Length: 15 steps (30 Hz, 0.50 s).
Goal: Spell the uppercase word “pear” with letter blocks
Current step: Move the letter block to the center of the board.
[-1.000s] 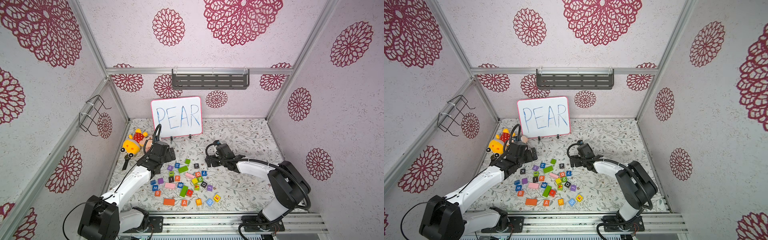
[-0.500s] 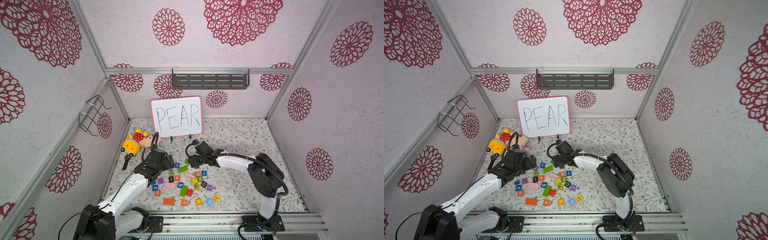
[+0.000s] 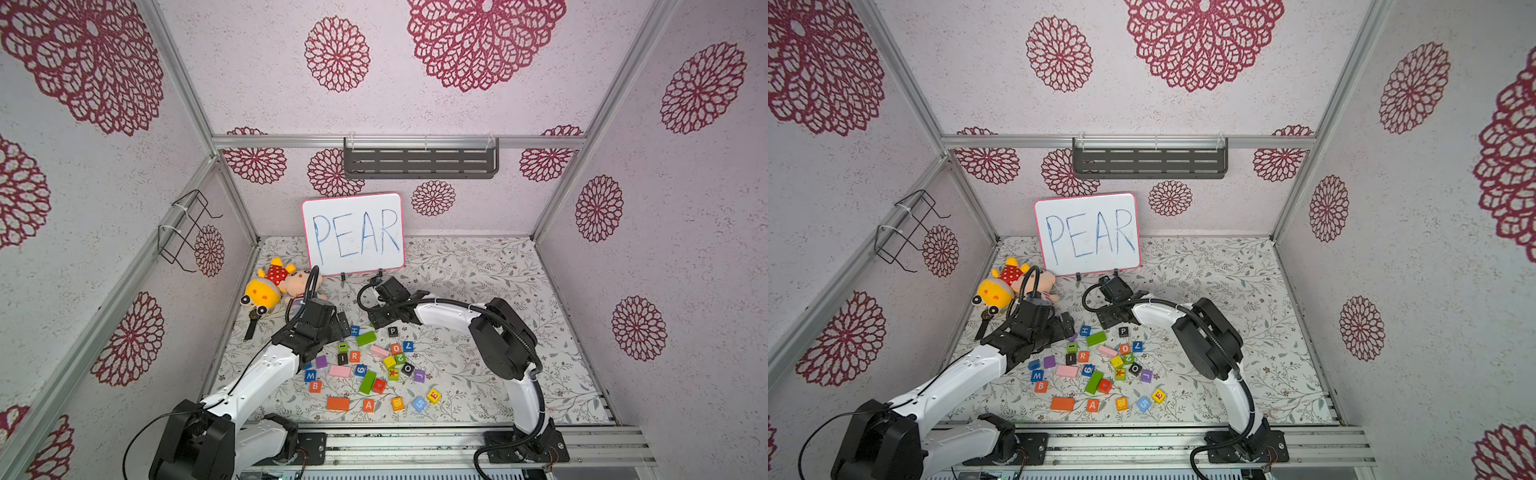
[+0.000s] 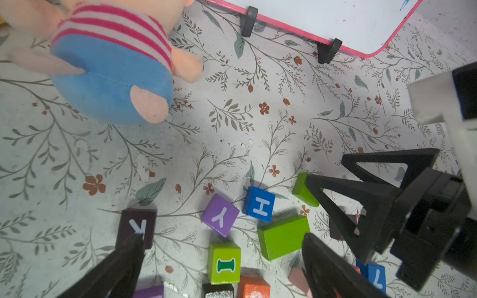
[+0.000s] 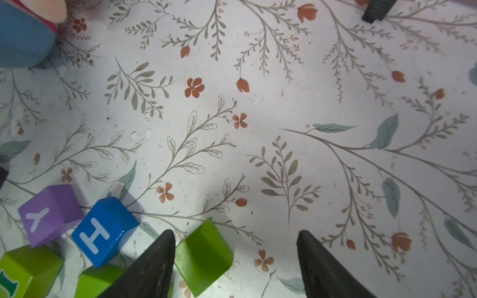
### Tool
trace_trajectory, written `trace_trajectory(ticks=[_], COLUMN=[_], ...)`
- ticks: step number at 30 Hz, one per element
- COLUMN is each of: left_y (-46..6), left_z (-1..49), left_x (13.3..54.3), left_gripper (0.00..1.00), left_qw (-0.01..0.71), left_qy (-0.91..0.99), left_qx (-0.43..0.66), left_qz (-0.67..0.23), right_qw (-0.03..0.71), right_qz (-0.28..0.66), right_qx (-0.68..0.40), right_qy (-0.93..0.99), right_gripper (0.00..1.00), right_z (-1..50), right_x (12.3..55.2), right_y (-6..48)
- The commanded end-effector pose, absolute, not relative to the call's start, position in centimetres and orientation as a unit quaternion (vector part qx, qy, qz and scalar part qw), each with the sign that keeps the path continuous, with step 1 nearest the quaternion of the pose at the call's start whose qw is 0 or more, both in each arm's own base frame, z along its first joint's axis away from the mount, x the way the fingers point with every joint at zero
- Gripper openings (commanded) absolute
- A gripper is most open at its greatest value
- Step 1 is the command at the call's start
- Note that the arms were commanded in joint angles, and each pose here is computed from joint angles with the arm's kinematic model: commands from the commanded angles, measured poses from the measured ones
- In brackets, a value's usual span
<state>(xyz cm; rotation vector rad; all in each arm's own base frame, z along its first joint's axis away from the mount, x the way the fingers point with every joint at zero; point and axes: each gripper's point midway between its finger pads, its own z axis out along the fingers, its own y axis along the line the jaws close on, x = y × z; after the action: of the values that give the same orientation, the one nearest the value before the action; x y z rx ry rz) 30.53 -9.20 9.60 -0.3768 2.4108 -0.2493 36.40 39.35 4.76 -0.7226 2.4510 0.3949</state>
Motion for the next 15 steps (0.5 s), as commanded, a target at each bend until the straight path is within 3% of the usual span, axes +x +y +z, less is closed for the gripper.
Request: trace_trajectory(ticks=[1, 6, 15], left_y=[-9.5, -9.6, -9.5], left_z=[9.5, 9.0, 8.7], left_x=[30.9, 31.0, 30.9], left_gripper=[0.98, 0.98, 0.98], left_qw=[0.344, 0.339, 0.336], left_qy=[0.922, 0.923, 0.925], left_qx=[-0.147, -0.148, -0.147], left_qz=[-0.103, -0.105, -0.102], right_qw=[0.271, 0.263, 0.250], right_qz=[0.148, 0.159, 0.163], right_qx=[-0.282, -0.285, -0.294], right_qy=[0.908, 0.908, 0.908], right_gripper=[0.74, 0.62, 0.60], right_z=[5.0, 4.6, 4.3], right_x=[36.1, 36.0, 34.7], right_y=[39.8, 40.5, 40.6])
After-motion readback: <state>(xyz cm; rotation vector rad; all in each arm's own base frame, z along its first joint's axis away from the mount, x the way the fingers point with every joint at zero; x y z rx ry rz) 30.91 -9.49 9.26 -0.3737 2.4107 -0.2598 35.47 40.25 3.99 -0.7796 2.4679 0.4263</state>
